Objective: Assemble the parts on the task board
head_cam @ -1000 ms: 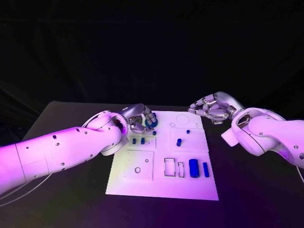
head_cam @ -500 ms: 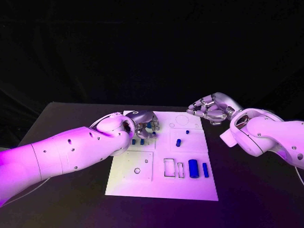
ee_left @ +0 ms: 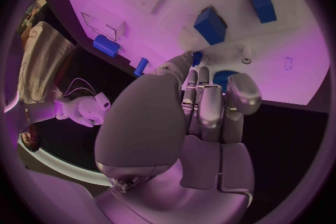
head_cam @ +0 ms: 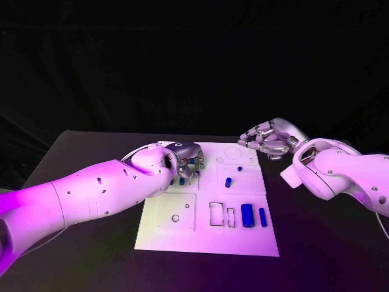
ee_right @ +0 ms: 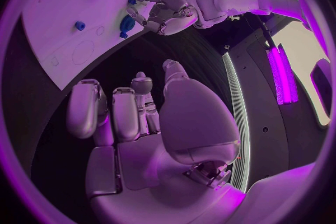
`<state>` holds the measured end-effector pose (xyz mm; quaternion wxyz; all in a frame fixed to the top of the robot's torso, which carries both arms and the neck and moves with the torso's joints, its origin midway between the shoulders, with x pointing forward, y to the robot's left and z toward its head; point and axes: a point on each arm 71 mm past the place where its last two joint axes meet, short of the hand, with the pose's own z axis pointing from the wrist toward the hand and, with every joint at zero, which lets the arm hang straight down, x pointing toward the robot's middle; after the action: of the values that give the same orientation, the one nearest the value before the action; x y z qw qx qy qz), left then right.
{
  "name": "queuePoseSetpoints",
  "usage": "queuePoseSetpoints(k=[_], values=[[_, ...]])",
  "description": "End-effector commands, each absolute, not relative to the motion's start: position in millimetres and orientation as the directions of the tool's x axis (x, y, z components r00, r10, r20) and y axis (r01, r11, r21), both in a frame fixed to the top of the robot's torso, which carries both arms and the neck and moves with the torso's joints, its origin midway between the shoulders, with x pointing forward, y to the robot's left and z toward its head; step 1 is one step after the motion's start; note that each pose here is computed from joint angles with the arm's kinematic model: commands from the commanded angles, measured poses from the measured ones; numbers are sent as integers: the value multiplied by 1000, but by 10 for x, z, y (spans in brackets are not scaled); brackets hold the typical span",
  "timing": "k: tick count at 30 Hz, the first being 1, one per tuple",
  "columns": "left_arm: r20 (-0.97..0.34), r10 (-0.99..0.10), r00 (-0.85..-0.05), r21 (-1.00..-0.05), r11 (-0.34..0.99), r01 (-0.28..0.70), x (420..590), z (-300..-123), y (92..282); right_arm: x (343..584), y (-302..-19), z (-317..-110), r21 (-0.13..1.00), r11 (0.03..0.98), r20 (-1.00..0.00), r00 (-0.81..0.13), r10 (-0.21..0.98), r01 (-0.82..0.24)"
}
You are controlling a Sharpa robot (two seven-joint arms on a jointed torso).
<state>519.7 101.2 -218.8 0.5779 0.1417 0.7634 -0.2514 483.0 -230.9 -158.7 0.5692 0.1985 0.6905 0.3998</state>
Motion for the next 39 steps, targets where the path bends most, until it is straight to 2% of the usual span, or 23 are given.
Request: queuePoseSetpoints(k=[1, 22, 39], values=[[-956, -49, -288, -195, 840, 506, 5202, -2193, 995, 4825, -2288, -1587, 773, 603, -634, -283, 720, -199], [-957, -50, -286, -194, 843, 501, 5223, -2183, 999, 4826, -2284, -1594, 773, 603, -634, -287, 718, -197], [-944, -6, -329, -173, 860, 479, 5258, -2257, 993, 4823, -2277, -1595, 773, 602, -633, -290, 718, -198]])
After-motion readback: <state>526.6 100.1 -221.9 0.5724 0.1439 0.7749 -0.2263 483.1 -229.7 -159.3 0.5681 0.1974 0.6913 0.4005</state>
